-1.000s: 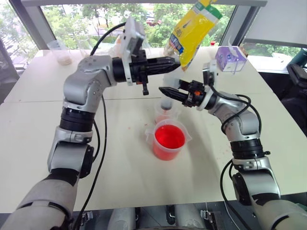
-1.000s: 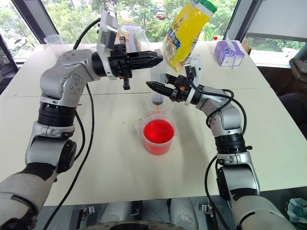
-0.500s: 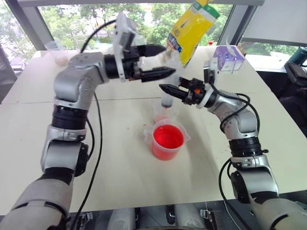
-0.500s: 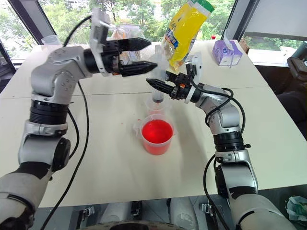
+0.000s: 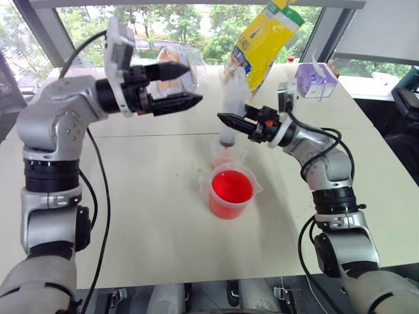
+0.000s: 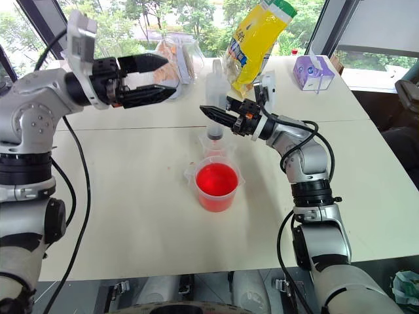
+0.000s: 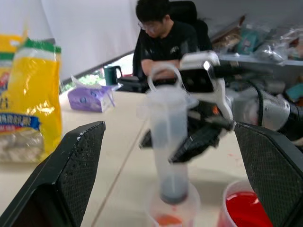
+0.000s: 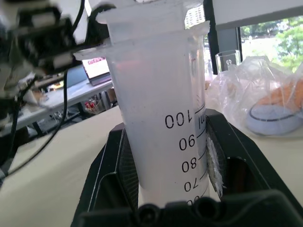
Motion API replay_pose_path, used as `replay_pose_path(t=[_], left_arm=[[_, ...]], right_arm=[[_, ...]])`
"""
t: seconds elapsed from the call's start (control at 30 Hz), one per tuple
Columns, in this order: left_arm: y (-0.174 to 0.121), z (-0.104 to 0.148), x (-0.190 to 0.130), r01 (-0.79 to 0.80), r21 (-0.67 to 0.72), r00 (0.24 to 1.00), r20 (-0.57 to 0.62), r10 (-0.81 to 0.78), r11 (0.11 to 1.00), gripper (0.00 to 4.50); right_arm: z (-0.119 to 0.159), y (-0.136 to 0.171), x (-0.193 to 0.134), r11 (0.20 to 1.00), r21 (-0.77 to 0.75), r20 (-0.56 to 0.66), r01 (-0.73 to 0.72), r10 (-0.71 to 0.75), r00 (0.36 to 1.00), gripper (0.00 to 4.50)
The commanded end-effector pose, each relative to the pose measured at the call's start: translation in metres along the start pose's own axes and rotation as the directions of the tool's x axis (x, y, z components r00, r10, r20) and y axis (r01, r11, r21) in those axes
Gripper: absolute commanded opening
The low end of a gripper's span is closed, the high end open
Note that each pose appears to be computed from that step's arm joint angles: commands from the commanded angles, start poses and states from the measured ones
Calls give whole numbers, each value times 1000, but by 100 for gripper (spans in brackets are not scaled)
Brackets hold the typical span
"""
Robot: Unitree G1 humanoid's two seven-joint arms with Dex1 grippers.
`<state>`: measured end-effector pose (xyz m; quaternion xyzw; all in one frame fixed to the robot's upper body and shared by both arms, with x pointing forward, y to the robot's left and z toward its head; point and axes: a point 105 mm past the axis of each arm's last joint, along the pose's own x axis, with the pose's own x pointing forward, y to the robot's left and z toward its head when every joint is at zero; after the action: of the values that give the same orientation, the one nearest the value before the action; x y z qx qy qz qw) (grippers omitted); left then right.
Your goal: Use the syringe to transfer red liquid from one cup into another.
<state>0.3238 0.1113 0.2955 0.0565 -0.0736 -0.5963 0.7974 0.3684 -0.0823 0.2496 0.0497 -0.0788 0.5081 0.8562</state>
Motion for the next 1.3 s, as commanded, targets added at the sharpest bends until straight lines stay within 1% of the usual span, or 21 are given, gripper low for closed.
replay_pose_path(t=[0.03, 0.07, 0.1, 0.2, 0.23, 0.3, 0.33, 0.37, 0.4, 0.47, 0.6, 0.7, 0.8, 0.93, 0.97, 1.03, 1.1, 1.17, 1.23, 1.3], left_arm=[[-8, 0, -5, -7, 32, 1000, -7, 7, 999, 446], [-10, -3, -5, -6, 28, 1000, -11, 7, 1000, 446], [-12, -7, -4, -5, 20, 1000, -14, 6, 1000, 446], [-18, -14, -2, 1, 3, 1000, -14, -1, 1000, 446], [-20, -16, -1, 2, 1, 1000, -13, -2, 1000, 446], [-24, -20, 1, 12, -18, 1000, -17, -12, 1000, 446], [-25, -20, 1, 14, -22, 1000, -18, -15, 1000, 446], [-28, -23, 1, 24, -29, 999, -32, -25, 999, 446], [-30, -26, 1, 31, -33, 999, -41, -32, 999, 446], [-33, -29, 1, 36, -39, 998, -48, -38, 999, 446], [-36, -31, 1, 41, -44, 997, -57, -43, 998, 446], [-36, -32, 1, 44, -46, 997, -62, -47, 998, 446], [-38, -33, 2, 46, -47, 997, -64, -49, 998, 446], [-41, -35, 5, 54, -44, 995, -76, -57, 998, 446], [-42, -35, 5, 55, -42, 995, -80, -59, 998, 450], [-44, -36, 6, 58, -42, 994, -86, -61, 997, 450], [-46, -37, 5, 61, -45, 994, -90, -64, 997, 450], [-48, -37, 4, 66, -53, 993, -96, -71, 996, 450], [-51, -38, 1, 77, -62, 990, -110, -83, 995, 450], [-55, -39, -3, 90, -72, 987, -125, -98, 993, 450]], right_arm=[[44, -4, -1, 992, -11, -47, 123, -124, 991, 151], [50, -6, -2, 988, 8, -59, 154, -153, 986, 151], [55, -13, -5, 975, 31, -99, 220, -216, 971, 151], [62, -28, -20, 931, 57, -247, 361, -337, 909, 151], [64, -34, -27, 909, 65, -275, 411, -380, 883, 151], [50, -45, -54, 854, 24, -444, 520, -458, 771, 151], [45, -47, -64, 832, 9, -493, 555, -479, 726, 151], [35, -50, -77, 805, -1, -556, 594, -494, 668, 151], [28, -52, -84, 788, -4, -590, 616, -499, 635, 151], [-2, -54, -110, 741, 10, -699, 672, -475, 534, 151], [-45, -54, -139, 687, 19, -800, 726, -426, 423, 151], [-69, -51, -151, 664, 14, -842, 748, -396, 367, 151], [-86, -51, -157, 643, 15, -861, 766, -382, 337, 151], [-97, -53, -157, 648, 6, -864, 762, -380, 329, 151], [-98, -53, -156, 647, 8, -864, 762, -379, 331, 254], [-98, -53, -155, 654, 6, -862, 757, -380, 335, 342], [-97, -53, -154, 663, 3, -860, 749, -381, 341, 444], [-91, -52, -153, 692, -15, -849, 722, -390, 356, 444], [-73, -47, -149, 742, -23, -823, 670, -395, 408, 444], [-51, -39, -146, 805, -39, -788, 592, -388, 477, 444]])
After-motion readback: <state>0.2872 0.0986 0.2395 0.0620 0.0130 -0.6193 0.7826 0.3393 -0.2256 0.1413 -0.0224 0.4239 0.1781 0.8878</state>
